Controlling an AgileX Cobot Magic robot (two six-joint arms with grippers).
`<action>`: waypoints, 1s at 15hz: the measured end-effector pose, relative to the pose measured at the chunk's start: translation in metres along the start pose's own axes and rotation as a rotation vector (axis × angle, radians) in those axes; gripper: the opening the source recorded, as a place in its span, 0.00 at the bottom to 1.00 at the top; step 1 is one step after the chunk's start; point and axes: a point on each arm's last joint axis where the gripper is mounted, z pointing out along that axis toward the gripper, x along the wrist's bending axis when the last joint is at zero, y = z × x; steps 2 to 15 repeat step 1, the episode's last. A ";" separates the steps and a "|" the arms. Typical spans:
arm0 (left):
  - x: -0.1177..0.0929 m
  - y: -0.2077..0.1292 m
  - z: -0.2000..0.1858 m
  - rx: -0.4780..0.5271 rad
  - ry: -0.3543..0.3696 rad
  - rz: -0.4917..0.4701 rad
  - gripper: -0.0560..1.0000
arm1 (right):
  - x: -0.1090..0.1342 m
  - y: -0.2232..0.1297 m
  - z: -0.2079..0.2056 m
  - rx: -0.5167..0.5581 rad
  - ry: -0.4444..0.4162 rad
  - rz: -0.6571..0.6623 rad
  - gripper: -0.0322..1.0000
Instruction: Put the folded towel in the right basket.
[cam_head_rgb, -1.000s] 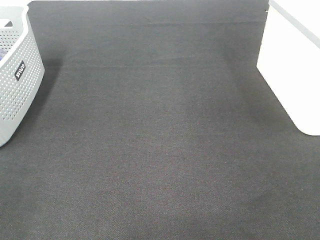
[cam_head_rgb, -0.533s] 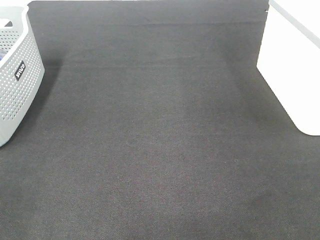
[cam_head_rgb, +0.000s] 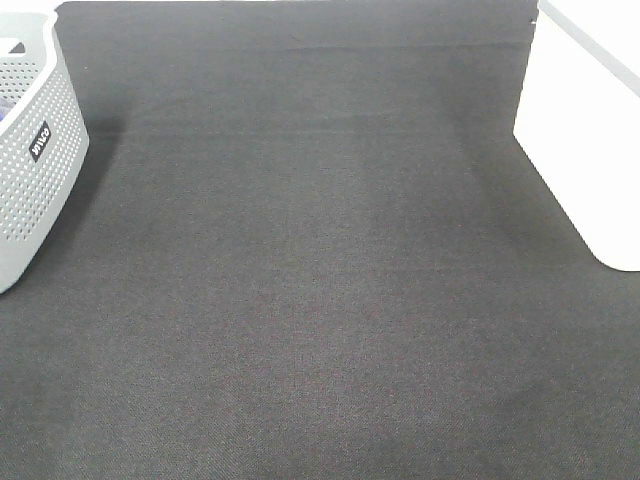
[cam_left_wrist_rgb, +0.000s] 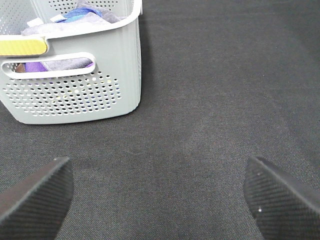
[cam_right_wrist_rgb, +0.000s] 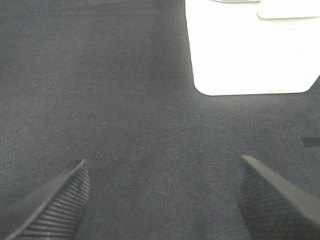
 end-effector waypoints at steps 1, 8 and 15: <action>0.000 0.000 0.000 0.000 0.000 0.000 0.88 | 0.000 0.000 0.000 0.000 0.000 0.000 0.76; 0.000 0.000 0.000 0.000 0.000 0.000 0.88 | 0.000 0.000 0.000 0.000 0.000 0.000 0.76; 0.000 0.000 0.000 0.000 0.000 0.000 0.88 | 0.000 0.000 0.000 0.000 0.000 0.000 0.76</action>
